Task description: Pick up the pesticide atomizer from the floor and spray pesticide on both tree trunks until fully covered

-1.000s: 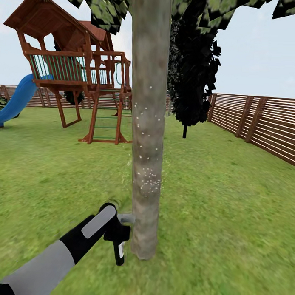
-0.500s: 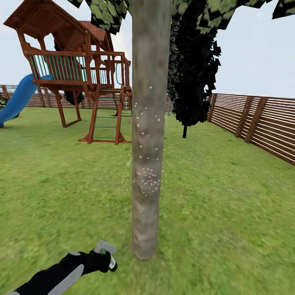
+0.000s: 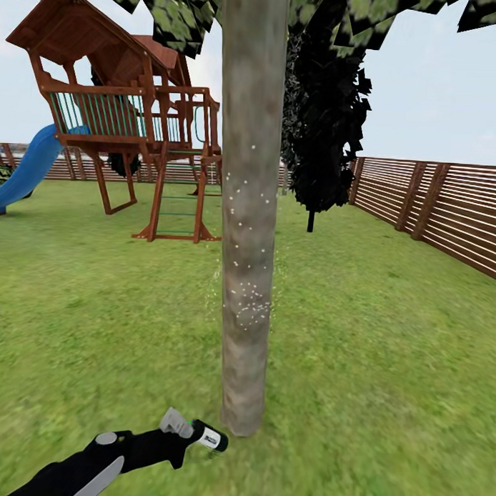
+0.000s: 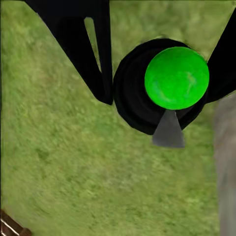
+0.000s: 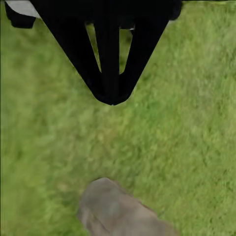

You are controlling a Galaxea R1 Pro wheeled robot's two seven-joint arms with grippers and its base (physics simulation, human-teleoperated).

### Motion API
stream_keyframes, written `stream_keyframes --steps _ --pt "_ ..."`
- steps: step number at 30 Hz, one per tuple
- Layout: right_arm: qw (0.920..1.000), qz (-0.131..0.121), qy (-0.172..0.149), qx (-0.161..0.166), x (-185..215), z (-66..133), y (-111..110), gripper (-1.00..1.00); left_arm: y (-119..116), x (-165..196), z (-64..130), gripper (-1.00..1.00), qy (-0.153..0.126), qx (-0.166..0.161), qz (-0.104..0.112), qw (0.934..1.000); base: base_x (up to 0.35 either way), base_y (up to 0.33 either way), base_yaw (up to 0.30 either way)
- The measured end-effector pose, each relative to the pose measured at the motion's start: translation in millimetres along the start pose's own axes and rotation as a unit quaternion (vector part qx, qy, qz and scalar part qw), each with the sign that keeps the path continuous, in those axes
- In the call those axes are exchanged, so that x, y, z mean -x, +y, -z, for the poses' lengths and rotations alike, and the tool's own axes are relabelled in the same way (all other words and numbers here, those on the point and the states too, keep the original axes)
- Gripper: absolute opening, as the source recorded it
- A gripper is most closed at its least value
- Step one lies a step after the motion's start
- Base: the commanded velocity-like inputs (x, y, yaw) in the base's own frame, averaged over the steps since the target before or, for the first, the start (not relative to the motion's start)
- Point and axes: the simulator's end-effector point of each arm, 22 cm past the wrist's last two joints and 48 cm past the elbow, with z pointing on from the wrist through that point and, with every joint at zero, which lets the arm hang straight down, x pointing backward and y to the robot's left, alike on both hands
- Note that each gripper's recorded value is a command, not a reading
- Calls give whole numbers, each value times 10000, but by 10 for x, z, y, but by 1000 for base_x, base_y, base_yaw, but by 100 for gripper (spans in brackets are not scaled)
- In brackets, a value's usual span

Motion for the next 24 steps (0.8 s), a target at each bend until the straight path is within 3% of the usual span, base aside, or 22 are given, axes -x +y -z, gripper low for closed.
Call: stream_keyframes --steps 5,10,14,18,22,24 --pt "9950 -240 42 968 838 393 287 -100 -160 30 22 -100 -153 -421 -79 9990 0 0 0" --pt "9850 -202 -17 1714 1951 740 1124 -100 -226 14 35 -100 -148 -599 -79 9981 0 0 0" --pt "9729 158 349 2280 2329 737 1893 -100 -287 -3 42 -100 -122 -739 -124 9971 0 0 0" --pt "9524 792 626 2876 2561 690 2608 -100 -367 -66 28 -100 1 -884 -537 9946 0 0 0" --pt "9343 1067 1167 3196 2248 393 3102 -100 -377 -19 40 -100 -135 -911 -768 9928 0 0 0" --pt "9273 1180 1452 3241 2055 291 3224 -100 -380 -1 44 -100 -183 -918 -818 9922 0 0 0"
